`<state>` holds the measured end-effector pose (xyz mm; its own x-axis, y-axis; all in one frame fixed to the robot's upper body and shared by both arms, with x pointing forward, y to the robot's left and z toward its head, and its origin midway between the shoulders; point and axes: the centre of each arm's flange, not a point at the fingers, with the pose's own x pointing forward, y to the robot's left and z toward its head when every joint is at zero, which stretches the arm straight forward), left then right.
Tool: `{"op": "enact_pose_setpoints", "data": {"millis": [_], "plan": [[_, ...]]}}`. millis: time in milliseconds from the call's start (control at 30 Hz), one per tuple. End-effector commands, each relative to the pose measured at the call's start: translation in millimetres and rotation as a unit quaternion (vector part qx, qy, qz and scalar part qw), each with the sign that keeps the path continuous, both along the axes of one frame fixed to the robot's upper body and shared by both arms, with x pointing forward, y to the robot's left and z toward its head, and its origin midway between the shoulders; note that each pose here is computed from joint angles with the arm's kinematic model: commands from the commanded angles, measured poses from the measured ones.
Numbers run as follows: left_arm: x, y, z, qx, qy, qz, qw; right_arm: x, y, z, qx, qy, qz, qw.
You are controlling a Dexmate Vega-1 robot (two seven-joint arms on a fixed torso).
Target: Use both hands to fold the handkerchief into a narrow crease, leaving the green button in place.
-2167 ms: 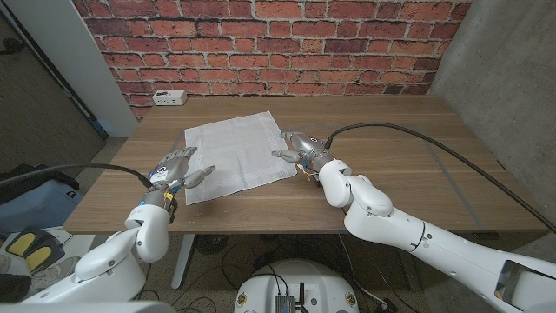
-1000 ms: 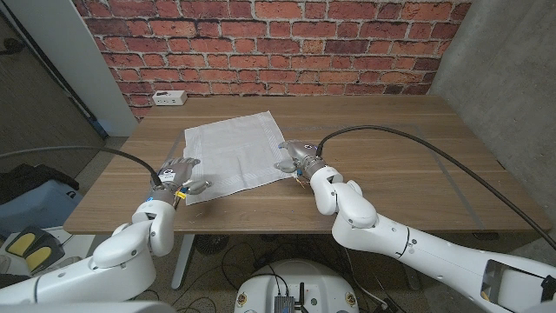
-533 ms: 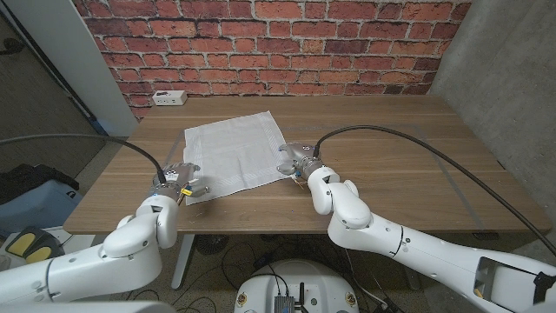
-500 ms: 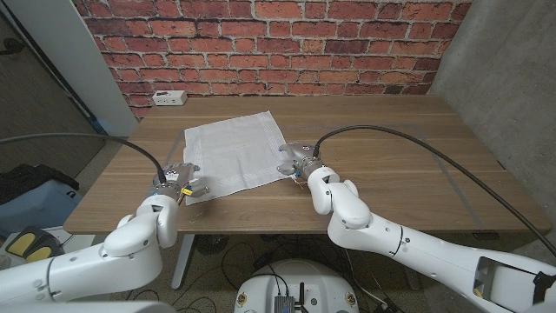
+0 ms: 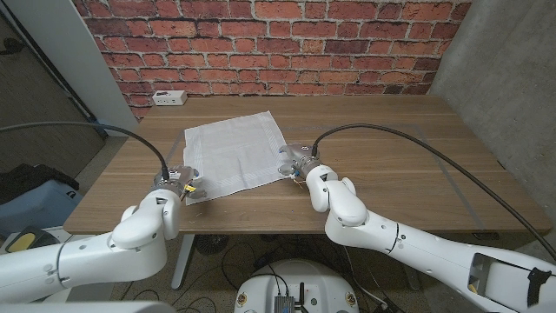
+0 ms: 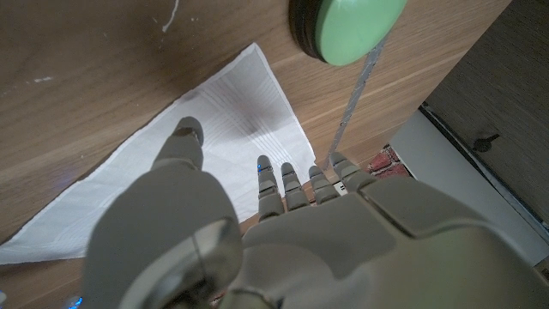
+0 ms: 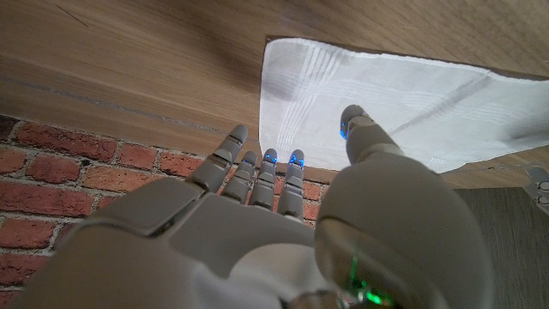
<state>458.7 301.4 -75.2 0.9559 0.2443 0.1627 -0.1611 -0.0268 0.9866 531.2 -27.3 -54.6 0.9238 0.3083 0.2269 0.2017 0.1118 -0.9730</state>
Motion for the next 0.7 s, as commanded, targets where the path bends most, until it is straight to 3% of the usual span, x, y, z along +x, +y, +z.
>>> {"op": "enact_pose_setpoints", "data": {"millis": [33, 700], "plan": [[6.8, 0.6, -0.6, 0.009, 0.039, 0.014, 0.999, 3.4, 1.6, -1.1, -0.01, 0.01, -0.008, 0.9999], [26.4, 1.5, 0.4, 0.002, 0.092, 0.003, 0.996, 9.6, 4.9, 3.7, -0.023, 0.022, -0.017, 0.9994]]}}
